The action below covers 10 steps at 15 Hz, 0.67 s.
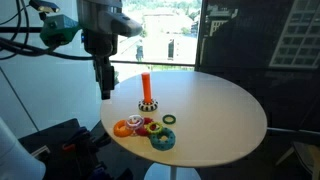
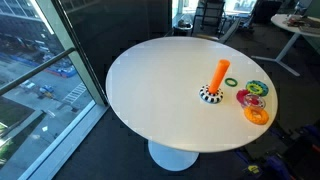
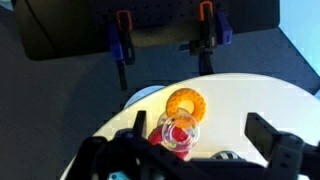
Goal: Pick up the clear ring and put it on the ring holder
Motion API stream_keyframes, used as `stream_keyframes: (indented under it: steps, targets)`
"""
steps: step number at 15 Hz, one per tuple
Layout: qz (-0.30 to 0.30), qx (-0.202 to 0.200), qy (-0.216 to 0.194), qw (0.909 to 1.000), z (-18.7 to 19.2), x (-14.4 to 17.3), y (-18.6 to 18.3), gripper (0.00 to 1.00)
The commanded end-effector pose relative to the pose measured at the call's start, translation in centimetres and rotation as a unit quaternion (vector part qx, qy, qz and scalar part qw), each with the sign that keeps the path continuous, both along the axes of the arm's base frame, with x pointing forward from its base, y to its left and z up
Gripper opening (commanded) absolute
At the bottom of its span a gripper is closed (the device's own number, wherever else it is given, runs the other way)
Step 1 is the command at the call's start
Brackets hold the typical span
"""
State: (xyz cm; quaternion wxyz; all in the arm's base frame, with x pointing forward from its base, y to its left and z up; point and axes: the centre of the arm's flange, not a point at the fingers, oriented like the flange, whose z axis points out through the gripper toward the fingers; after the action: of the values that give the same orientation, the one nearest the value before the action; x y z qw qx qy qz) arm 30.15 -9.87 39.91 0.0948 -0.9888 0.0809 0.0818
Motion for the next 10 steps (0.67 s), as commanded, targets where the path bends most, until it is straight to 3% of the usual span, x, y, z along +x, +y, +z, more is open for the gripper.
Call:
stream_keyframes:
  steps: [1,10]
  targets:
    - [0.000,0.000,0.000,1.0000,0.0,0.0,0.0,1.00]
    - [-0.020,-0.017,-0.020,0.9995,1.5,1.5,0.5,1.00]
